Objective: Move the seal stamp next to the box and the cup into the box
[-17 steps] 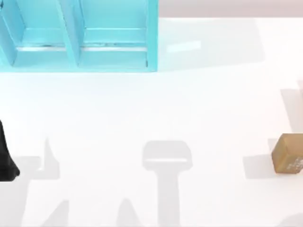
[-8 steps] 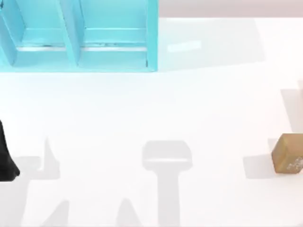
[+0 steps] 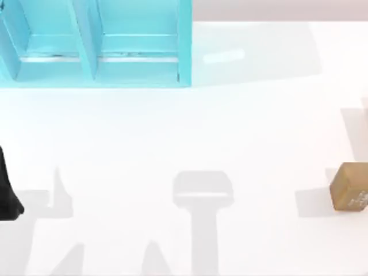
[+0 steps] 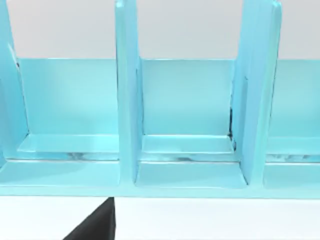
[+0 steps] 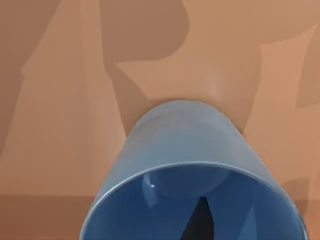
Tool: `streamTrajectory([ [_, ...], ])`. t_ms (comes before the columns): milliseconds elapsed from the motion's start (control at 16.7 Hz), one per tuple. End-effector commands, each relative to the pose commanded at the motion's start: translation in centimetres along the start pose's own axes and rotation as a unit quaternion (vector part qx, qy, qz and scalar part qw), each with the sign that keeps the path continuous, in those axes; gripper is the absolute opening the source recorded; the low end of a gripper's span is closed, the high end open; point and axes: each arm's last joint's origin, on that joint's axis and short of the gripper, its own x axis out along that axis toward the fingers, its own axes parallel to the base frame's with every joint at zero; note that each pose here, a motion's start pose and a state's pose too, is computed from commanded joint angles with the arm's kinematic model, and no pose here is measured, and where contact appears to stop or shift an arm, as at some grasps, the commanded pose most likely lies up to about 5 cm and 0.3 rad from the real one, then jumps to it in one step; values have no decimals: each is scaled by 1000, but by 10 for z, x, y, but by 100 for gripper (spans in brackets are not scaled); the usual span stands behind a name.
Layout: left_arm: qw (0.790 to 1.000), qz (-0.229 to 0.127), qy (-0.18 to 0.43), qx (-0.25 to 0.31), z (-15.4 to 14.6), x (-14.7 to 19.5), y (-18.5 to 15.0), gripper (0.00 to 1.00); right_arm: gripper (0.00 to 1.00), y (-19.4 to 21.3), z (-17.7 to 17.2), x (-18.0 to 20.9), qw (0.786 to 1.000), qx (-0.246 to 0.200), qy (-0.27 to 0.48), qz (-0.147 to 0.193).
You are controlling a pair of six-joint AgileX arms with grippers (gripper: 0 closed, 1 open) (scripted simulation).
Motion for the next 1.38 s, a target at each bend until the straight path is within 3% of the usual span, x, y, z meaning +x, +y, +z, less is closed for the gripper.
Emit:
streamTrajectory([
  [180, 1000, 0, 0, 0, 0, 0, 0, 100, 98, 0, 0, 0, 1000, 0, 0, 0],
  [240, 1000, 0, 0, 0, 0, 0, 0, 100, 100, 0, 0, 0, 1000, 0, 0, 0],
  [840, 1000, 0, 0, 0, 0, 0, 0, 100, 100, 0, 1, -4, 1000, -1, -3, 0],
  [1380, 1000, 0, 0, 0, 0, 0, 0, 100, 100, 1, 3, -85, 1000, -6, -9, -21],
])
